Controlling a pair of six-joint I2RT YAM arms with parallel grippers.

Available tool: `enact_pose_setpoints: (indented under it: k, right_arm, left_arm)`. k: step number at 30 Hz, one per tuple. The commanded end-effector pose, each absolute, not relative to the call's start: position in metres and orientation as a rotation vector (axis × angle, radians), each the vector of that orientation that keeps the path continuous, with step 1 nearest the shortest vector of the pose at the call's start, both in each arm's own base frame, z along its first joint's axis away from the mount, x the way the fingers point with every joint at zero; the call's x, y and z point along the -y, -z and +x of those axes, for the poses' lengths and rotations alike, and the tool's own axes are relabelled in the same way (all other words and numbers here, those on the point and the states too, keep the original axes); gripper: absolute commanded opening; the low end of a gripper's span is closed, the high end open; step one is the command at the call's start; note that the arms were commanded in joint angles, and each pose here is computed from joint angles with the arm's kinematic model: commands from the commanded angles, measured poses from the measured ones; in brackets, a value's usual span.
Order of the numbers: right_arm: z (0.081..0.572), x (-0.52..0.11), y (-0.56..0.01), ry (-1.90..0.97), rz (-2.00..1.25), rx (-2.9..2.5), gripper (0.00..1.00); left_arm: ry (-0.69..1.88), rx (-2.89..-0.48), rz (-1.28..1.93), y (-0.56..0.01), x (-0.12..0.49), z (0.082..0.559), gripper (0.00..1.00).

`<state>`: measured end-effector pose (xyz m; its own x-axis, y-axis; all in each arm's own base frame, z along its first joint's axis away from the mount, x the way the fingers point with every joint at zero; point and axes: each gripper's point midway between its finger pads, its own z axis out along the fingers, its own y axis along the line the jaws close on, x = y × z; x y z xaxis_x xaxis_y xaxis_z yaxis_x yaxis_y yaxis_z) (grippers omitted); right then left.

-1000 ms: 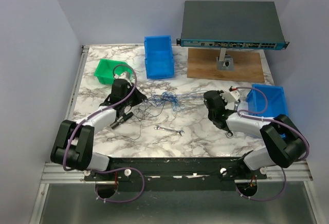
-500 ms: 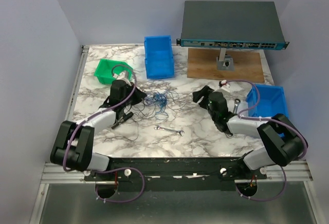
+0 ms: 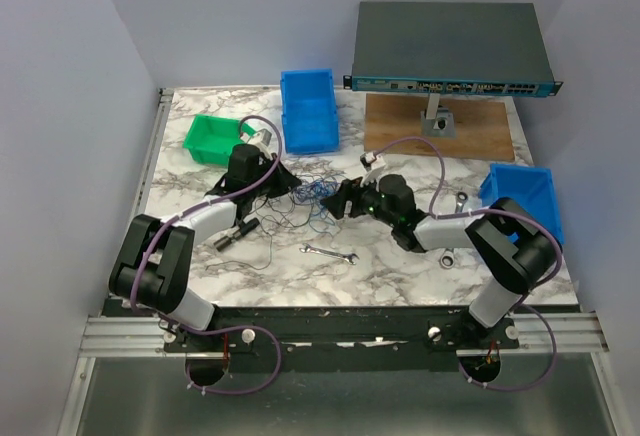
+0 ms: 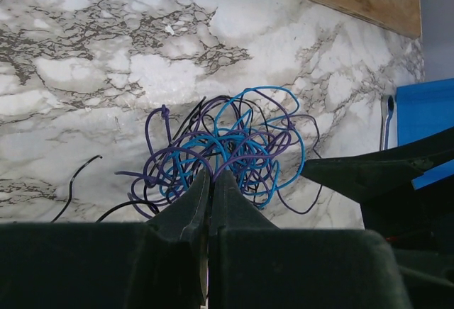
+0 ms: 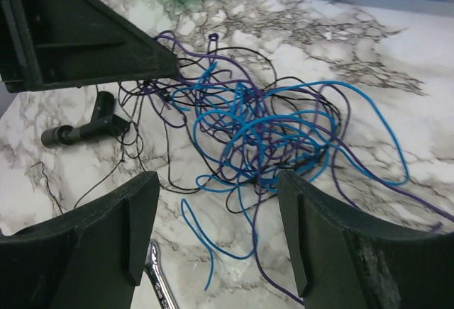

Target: Untangle the cables

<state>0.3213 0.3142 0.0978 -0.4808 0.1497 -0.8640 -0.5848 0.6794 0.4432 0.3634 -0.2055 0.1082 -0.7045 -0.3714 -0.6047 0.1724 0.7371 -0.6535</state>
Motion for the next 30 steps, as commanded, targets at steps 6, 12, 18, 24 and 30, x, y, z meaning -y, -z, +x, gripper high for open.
enact_pose_setpoints:
  k: [6, 12, 18, 24, 30]
  right_arm:
    - [0.307, -0.343, -0.078, -0.797, -0.528, -1.914, 0.75]
    - [0.303, -0.350, -0.072, -0.804, -0.519, -1.935, 0.75]
    - [0.299, -0.350, -0.082, -0.654, -0.474, -1.890, 0.75]
    - [0.293, -0.350, -0.086, -0.625, -0.440, -1.866, 0.74]
    - [0.294, -0.357, -0.076, -0.586, -0.419, -1.908, 0.75]
  left_arm:
    - [0.922, -2.198, -0.125, -0.106, 0.209, 0.364, 0.00]
    - [0.907, -2.205, -0.127, -0.105, 0.208, 0.365, 0.00]
    - [0.897, -2.211, -0.131, -0.104, 0.206, 0.364, 0.00]
    - [0.899, -2.212, -0.132, -0.103, 0.207, 0.365, 0.00]
    - [0.899, -2.213, -0.132, -0.103, 0.207, 0.365, 0.00]
